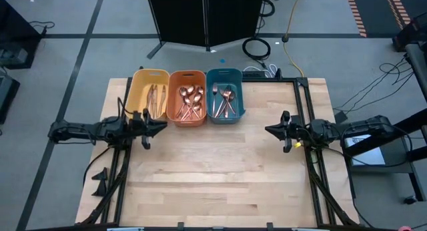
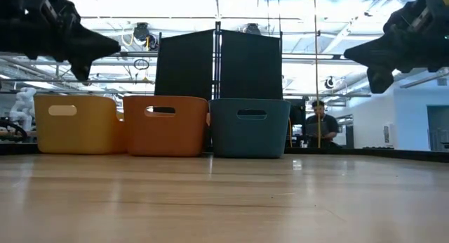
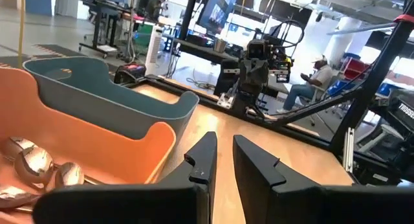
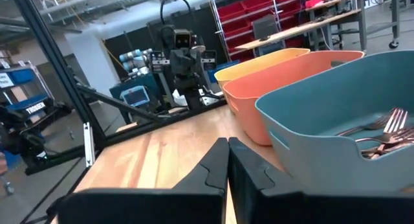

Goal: Sort silverware
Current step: Return to Home Position

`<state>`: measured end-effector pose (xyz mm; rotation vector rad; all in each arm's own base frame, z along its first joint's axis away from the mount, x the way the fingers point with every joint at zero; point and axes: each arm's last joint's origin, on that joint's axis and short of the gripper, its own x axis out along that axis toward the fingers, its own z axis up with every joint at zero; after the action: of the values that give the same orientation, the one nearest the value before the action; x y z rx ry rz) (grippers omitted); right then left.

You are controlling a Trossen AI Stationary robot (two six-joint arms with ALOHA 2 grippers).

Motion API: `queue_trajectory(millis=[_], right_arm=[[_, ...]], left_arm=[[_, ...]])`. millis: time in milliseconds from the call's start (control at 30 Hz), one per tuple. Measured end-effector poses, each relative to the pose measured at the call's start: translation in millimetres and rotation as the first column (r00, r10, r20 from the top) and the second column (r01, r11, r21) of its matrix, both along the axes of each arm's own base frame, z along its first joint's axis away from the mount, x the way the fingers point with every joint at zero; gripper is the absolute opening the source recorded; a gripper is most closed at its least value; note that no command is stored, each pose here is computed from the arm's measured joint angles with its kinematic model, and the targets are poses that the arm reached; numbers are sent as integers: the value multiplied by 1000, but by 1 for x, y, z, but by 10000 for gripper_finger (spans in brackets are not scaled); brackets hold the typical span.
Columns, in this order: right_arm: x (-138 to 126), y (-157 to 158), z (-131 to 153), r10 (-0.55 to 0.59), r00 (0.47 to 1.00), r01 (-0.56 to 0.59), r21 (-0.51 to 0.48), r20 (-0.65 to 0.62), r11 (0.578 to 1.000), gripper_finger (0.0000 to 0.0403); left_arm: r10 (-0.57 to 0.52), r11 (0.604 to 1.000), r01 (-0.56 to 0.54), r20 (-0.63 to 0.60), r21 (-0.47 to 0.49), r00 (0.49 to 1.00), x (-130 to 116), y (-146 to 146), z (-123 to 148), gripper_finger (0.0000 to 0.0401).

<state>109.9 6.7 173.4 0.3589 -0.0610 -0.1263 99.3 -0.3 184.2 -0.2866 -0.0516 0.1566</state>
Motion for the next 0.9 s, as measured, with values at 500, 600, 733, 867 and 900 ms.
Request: queue_trajectory(millis=[500, 600, 733, 867, 900], right_arm=[[-1, 1, -15, 44, 985, -60, -94, -169, 994, 0], [-1, 2, -17, 61, 979, -82, -103, -194, 991, 0], [-1, 4, -19, 130, 967, -164, -147, -220, 975, 0], [-1, 4, -19, 123, 968, -159, -155, -220, 975, 0], [-1, 4, -19, 123, 968, -160, -157, -220, 975, 0]], left_arm=[[-140, 988, 140, -6, 58, 990, 2, -4, -15, 47], [-140, 986, 143, -39, 80, 989, 2, -4, -18, 47], [-83, 993, 88, -64, 82, 994, 2, -3, -20, 47], [-33, 995, 38, -62, 90, 998, 2, -1, -20, 47], [-27, 995, 33, -61, 90, 998, 2, -1, -20, 47]])
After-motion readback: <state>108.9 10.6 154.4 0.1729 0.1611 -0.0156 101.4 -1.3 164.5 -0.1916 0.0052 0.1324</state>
